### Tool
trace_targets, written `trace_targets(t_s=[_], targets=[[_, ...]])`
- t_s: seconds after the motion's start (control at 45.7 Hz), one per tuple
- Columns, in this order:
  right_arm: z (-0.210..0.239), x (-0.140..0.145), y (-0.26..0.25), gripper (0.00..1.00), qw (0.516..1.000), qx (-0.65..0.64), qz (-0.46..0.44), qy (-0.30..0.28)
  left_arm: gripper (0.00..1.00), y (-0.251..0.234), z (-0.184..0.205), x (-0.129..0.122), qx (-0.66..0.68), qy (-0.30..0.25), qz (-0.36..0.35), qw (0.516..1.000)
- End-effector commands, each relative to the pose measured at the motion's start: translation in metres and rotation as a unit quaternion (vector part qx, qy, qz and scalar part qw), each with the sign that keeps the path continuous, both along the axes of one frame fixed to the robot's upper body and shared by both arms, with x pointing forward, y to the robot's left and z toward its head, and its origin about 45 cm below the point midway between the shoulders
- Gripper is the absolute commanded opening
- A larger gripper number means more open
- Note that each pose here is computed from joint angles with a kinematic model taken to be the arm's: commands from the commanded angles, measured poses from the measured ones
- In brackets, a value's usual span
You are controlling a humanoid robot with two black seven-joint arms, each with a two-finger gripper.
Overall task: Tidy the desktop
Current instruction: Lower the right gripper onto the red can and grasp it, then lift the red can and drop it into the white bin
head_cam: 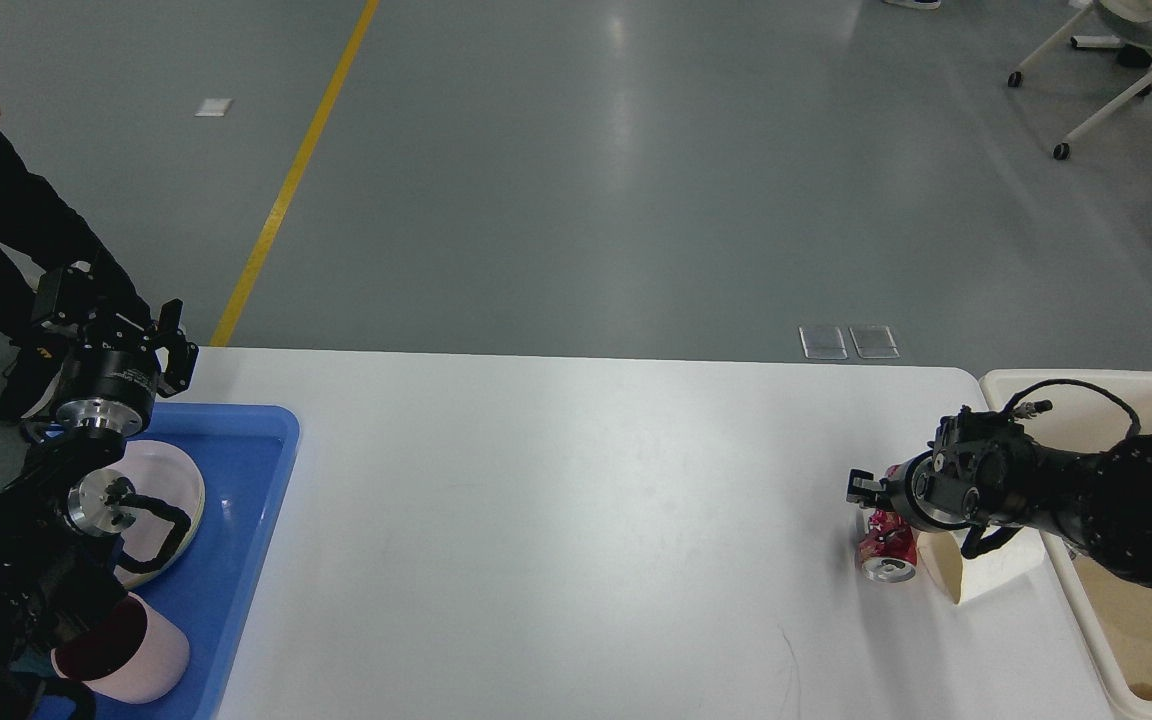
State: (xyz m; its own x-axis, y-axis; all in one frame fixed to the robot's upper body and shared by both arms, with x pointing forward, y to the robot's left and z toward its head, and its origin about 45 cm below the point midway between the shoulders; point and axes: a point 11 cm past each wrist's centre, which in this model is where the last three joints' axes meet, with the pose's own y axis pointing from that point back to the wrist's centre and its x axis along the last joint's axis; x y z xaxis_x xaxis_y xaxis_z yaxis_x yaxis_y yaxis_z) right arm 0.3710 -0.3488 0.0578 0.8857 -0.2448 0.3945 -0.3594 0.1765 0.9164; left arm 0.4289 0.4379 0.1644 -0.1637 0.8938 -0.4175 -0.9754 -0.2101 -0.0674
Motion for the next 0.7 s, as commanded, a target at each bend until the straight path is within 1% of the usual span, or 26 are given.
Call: trace_targets(t_s=[0.0, 0.044, 0.109, 0.284, 0.35, 0.503, 0.678], targets=[[0.001, 0.001, 0.0, 0.11, 1.0, 0.0, -0.002, 0.0, 0.96, 0.0, 0.0, 0.0, 0.0, 0.0, 0.0, 1.0], [0.003, 0.003, 0.002, 0.0, 1.0, 0.002, -0.001, -0.002, 0.96, 0.0, 0.0, 0.0, 0.0, 0.0, 0.0, 1.0], [0.004, 0.002, 0.005, 0.0, 1.0, 0.006, 0.0, 0.004, 0.96, 0.0, 0.0, 0.0, 0.0, 0.0, 0.0, 1.0], [0.023, 0.012, 0.016, 0.0, 1.0, 0.021, 0.003, 0.0, 0.96, 0.0, 0.0, 0.0, 0.0, 0.0, 0.0, 1.0], [0.036, 0.014, 0.009, 0.0, 1.0, 0.028, -0.008, -0.002, 0.96, 0.0, 0.0, 0.0, 0.0, 0.0, 0.0, 1.0], [0.09, 0.026, 0.003, 0.0, 0.998, 0.052, -0.023, -0.018, 0.96, 0.0, 0.0, 0.0, 0.0, 0.0, 0.0, 1.0], [0.184, 0.045, 0.0, 0.0, 0.994, 0.084, -0.029, -0.067, 0.96, 0.0, 0.0, 0.0, 0.0, 0.0, 0.0, 1.0]])
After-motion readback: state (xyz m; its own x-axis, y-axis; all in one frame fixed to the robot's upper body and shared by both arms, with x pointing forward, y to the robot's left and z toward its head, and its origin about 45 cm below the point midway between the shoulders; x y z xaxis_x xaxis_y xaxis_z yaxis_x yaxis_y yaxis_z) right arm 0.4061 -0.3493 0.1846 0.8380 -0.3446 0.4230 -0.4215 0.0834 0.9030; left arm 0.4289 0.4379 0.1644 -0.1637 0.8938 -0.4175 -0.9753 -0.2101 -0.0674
